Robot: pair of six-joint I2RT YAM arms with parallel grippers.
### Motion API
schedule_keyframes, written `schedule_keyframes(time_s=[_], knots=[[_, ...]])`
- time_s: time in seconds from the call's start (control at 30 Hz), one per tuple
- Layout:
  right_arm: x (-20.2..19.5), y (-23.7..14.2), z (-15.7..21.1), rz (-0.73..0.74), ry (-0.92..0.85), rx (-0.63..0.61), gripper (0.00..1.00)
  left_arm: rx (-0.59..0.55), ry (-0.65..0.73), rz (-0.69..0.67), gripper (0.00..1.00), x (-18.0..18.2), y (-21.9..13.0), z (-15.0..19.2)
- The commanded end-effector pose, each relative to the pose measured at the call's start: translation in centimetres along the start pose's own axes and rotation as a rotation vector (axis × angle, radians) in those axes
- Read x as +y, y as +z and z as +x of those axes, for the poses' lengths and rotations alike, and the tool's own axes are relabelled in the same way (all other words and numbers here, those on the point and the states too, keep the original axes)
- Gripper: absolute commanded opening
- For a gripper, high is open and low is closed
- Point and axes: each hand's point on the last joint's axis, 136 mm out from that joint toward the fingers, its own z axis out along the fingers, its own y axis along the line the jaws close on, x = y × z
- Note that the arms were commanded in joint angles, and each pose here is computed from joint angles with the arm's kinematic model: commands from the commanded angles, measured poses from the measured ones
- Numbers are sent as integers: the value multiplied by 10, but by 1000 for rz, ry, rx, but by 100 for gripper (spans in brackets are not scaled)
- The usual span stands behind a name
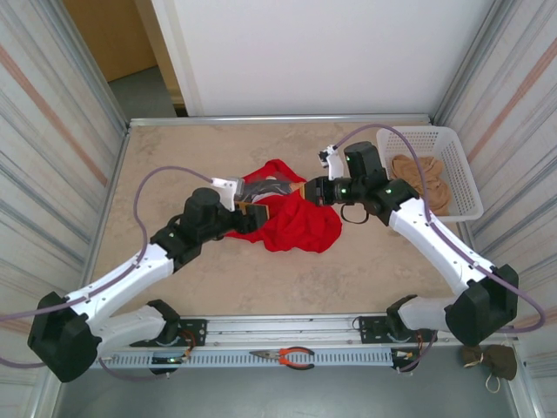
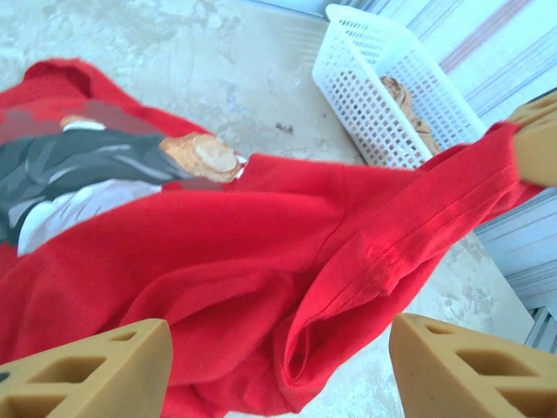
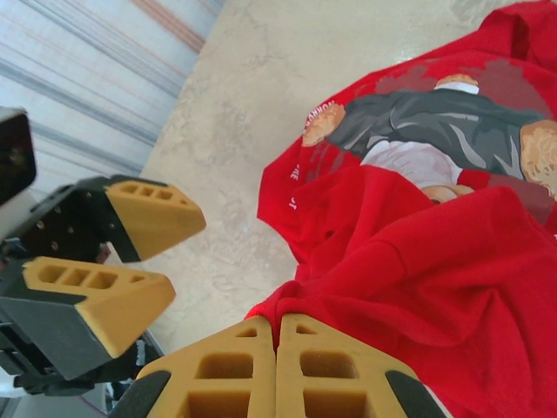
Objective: Fold the inside-out t-shirt
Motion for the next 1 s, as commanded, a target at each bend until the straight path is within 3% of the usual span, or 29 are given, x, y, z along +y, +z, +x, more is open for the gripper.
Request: schedule_keyframes(time_s=[0.0,0.3,0.57,0.83,0.97], knots=[[11,-10,5,-56,-29,5,0,29,91,33,66,-13,6,-4],[12,-13,12,-71,-26,5,0,70,126,125,63,-42,39,-2],[12,-15,12,-65,-28,-2,0,141,108,123,62,-33,60,21],[10,-16,10,-55,-26,-10,0,164,66,135,46,-26,59,41],[10,-17,9,-54,-26,-15,0,172,40,130,48,-20,57,52]])
